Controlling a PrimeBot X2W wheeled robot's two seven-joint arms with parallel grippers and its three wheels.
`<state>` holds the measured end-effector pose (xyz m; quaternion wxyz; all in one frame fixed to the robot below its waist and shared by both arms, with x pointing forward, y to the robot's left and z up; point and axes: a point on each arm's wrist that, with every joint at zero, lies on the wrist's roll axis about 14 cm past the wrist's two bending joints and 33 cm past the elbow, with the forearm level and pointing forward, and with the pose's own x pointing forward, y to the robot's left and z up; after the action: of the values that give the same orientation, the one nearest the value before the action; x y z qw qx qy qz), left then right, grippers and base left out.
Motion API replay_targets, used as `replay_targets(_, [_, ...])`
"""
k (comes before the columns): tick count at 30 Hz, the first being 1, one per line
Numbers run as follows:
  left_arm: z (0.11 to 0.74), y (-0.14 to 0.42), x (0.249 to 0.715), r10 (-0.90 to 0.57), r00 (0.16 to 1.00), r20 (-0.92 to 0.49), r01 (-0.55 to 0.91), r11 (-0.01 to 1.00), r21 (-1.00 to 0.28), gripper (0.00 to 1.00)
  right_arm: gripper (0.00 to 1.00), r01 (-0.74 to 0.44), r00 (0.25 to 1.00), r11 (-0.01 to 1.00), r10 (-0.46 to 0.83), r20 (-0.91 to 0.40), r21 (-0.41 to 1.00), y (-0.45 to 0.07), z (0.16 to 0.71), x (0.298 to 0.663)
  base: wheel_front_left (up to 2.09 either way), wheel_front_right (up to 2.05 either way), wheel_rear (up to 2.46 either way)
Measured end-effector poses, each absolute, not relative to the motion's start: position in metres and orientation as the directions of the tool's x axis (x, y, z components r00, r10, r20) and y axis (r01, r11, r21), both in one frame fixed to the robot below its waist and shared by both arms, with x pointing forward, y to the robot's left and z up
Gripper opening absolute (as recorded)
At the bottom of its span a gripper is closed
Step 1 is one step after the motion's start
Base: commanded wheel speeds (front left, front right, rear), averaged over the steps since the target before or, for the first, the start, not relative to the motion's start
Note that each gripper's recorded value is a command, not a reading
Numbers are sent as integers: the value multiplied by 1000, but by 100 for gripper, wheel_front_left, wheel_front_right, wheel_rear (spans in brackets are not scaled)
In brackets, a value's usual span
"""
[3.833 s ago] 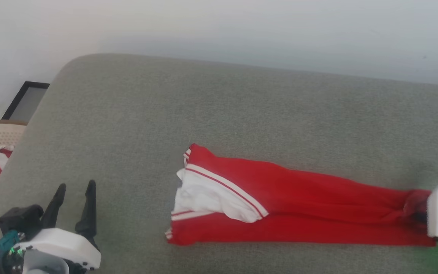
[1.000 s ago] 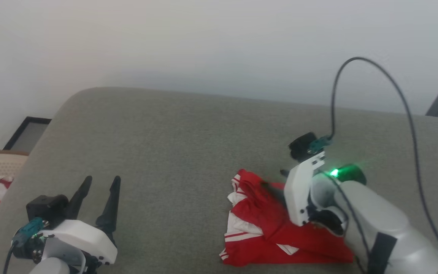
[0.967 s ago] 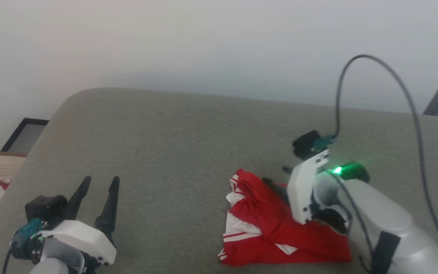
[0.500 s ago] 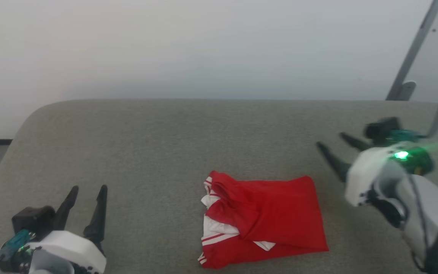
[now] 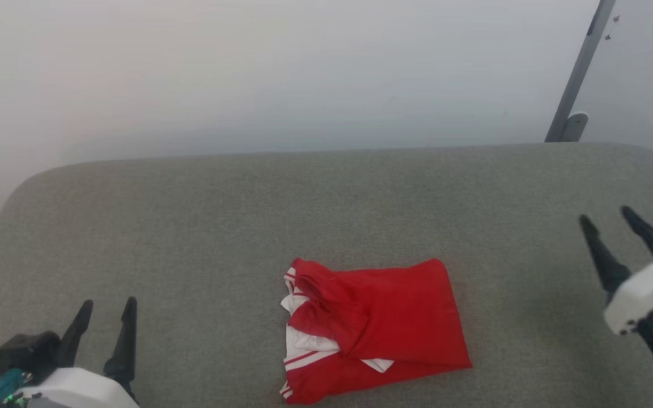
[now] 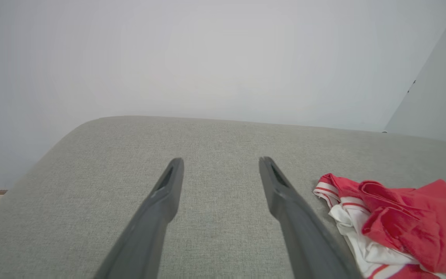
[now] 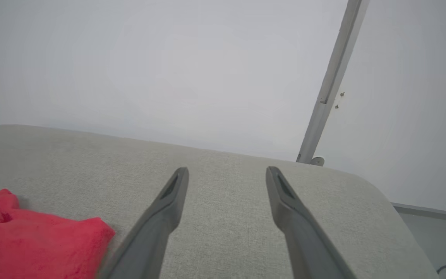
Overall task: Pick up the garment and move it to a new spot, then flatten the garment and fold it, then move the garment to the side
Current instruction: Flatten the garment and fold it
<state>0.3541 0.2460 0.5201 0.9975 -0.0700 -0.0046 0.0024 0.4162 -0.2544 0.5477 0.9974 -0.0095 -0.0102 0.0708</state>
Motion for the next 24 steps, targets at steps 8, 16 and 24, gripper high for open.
replay_targets(8, [520,250,351,22,1000,15,-19,991,-135,100,100,-50,997,999,50,53,1,-278,537,388,0,0,0])
replay_targets(16, [519,251,349,30,999,20,-27,989,-144,100,100,-7,998,1000,6,63,15,-283,528,369,0,0,0])
replay_targets(24, [520,252,348,35,999,28,-31,990,-141,100,100,2,997,1000,-4,82,21,-277,529,358,0,0,0])
